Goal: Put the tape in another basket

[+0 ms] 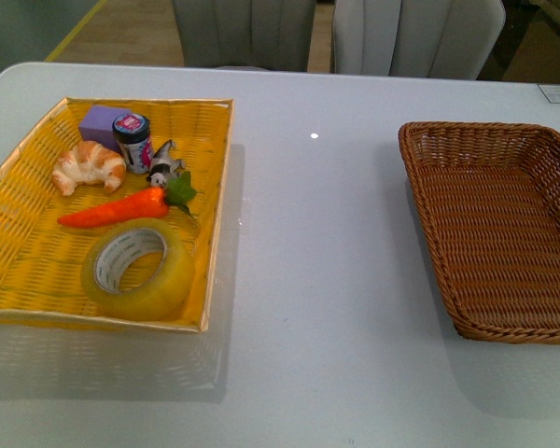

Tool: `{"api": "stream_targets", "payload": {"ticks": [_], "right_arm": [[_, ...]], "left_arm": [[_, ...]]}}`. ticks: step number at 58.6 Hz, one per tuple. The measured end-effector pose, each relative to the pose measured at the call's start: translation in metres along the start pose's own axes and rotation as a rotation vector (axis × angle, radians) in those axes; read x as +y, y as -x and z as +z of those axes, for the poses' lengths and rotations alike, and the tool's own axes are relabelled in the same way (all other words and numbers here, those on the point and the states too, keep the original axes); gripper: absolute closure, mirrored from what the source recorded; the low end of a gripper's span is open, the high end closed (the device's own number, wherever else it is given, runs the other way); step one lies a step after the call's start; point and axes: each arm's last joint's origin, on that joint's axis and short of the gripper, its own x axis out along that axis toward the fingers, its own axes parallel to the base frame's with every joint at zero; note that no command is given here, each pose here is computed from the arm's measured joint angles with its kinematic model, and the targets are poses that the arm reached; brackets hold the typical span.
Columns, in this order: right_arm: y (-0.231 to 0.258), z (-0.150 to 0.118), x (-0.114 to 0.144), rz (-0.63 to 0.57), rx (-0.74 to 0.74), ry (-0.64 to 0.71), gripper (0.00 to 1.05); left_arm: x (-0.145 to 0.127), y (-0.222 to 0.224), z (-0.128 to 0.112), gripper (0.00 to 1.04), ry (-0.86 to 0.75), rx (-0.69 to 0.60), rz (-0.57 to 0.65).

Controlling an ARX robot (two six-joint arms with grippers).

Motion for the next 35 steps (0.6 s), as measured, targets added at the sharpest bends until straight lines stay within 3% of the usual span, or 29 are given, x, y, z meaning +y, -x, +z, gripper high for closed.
{"api": "stream_targets", "payload": {"ticks": [35], "right_arm": [[0.0000, -0.0001, 0.0000, 0.000, 0.000, 0.000, 0.09]], "left_arm": [[0.0000, 0.0000, 0.0000, 0.09, 0.000, 0.000, 0.000]]}}
